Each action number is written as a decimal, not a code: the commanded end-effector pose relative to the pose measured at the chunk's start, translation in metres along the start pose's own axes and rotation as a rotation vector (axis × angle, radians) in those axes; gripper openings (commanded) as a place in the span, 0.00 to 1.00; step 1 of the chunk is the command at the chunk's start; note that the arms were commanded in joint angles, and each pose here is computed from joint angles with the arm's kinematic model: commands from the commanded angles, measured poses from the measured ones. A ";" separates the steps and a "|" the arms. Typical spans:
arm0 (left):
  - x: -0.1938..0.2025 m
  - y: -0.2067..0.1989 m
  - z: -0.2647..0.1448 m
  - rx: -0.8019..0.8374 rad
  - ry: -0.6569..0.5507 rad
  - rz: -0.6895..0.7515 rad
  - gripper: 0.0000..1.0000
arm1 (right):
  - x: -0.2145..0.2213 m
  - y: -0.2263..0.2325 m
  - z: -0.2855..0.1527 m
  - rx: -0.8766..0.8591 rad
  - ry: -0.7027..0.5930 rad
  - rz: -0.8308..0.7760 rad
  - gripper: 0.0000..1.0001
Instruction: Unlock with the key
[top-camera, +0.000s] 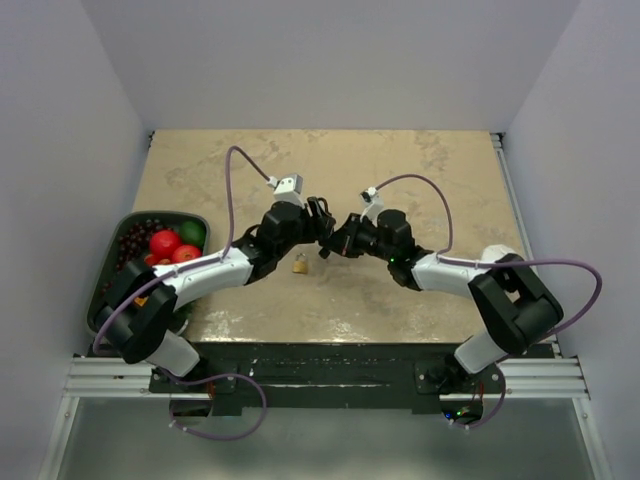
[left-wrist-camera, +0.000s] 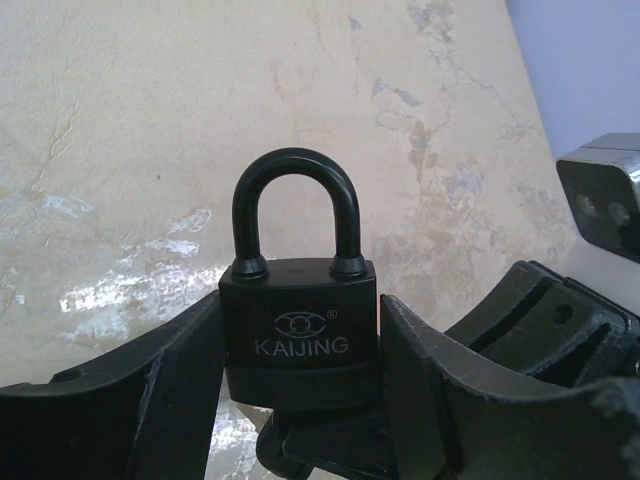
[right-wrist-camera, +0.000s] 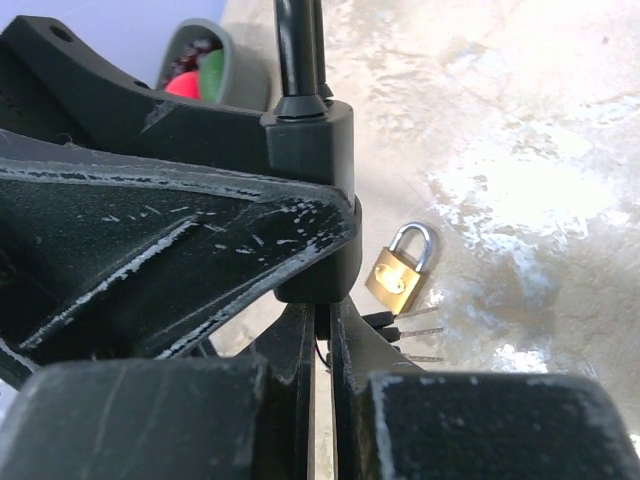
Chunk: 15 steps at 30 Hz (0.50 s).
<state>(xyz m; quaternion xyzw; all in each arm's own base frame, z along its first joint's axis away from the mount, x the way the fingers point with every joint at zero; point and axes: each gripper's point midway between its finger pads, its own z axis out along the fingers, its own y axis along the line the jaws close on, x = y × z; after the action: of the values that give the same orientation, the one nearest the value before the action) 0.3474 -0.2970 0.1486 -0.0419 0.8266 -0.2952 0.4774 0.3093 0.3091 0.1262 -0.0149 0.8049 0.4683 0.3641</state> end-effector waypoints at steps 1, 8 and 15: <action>-0.026 -0.063 -0.033 0.271 -0.071 0.023 0.00 | -0.072 0.021 -0.014 -0.087 -0.257 -0.027 0.00; -0.041 -0.087 -0.060 0.416 -0.118 0.089 0.00 | -0.081 0.035 -0.033 -0.155 -0.293 -0.024 0.00; -0.048 -0.100 -0.078 0.506 -0.132 0.096 0.00 | -0.093 0.060 -0.053 -0.219 -0.332 -0.061 0.00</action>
<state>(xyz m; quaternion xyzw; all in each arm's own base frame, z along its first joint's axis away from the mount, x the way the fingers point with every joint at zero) 0.3253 -0.3063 0.2244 0.0210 0.7502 -0.3882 0.5348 0.2927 0.3002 0.1945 -0.0457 0.7299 0.5476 0.4064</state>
